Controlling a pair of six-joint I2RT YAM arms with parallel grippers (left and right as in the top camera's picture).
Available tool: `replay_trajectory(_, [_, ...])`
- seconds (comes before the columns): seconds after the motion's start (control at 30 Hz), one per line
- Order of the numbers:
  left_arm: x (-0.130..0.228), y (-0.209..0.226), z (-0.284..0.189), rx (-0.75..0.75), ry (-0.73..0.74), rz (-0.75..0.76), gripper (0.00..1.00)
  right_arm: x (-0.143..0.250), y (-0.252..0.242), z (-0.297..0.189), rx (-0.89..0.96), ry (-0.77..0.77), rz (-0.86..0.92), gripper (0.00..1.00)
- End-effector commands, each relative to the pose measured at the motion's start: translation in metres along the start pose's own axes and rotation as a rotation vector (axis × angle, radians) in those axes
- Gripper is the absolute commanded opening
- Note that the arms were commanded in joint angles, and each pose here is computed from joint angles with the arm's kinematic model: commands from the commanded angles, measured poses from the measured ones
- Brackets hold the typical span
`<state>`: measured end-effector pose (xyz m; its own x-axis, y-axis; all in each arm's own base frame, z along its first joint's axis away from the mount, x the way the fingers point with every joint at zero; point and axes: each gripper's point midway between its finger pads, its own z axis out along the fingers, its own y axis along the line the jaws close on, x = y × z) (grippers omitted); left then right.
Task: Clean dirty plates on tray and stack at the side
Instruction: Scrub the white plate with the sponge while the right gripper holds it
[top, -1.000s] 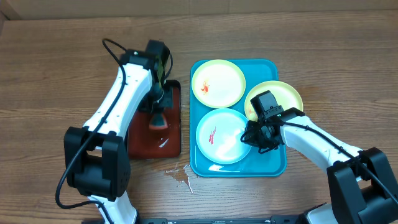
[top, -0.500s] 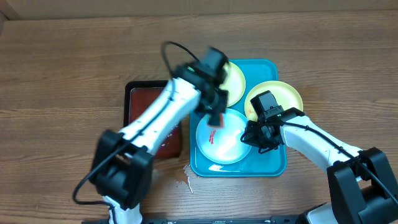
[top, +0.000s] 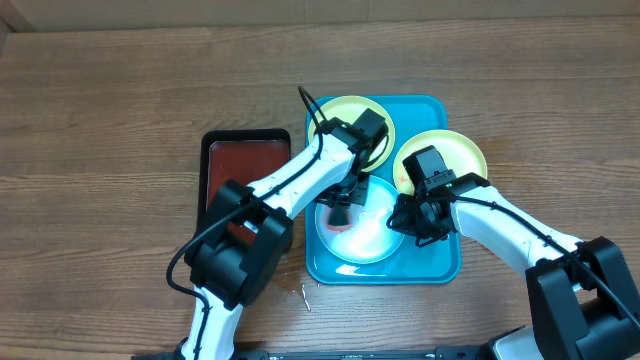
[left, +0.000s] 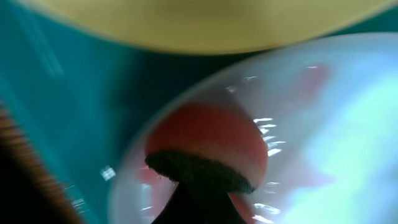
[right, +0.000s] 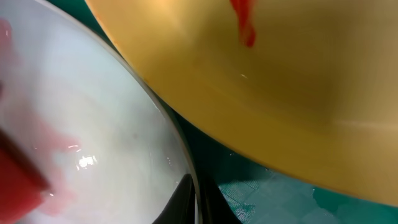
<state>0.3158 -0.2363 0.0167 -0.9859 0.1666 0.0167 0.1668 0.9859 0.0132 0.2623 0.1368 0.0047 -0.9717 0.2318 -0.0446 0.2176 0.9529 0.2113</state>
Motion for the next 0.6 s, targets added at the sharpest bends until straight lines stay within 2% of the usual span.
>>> replay_trajectory(0.0, [-0.014,0.031,-0.002,-0.118,-0.042,-0.047,0.04,-0.003,-0.017,0.006,0.084,-0.023,0.016,0.04])
replay_trajectory(0.1, [-0.013,0.014,0.000,-0.035,-0.028,-0.029,0.04,-0.003,-0.017,0.006,0.083,-0.023,0.016,0.04])
replay_trajectory(0.17, [-0.008,-0.020,0.003,0.134,0.013,0.039,0.04,-0.003,-0.017,0.006,0.084,-0.022,0.016,0.04])
replay_trajectory(0.27, [-0.001,-0.053,0.010,0.293,0.071,0.061,0.04,-0.002,-0.018,0.005,0.085,-0.021,0.016,0.04])
replay_trajectory(0.4, [0.012,-0.068,0.017,0.367,0.143,0.067,0.04,-0.001,-0.018,0.005,0.087,-0.017,0.016,0.04])
replay_trajectory(0.57, [0.024,-0.068,0.011,0.352,0.180,0.112,0.04,-0.002,-0.018,0.005,0.086,-0.020,0.016,0.04])
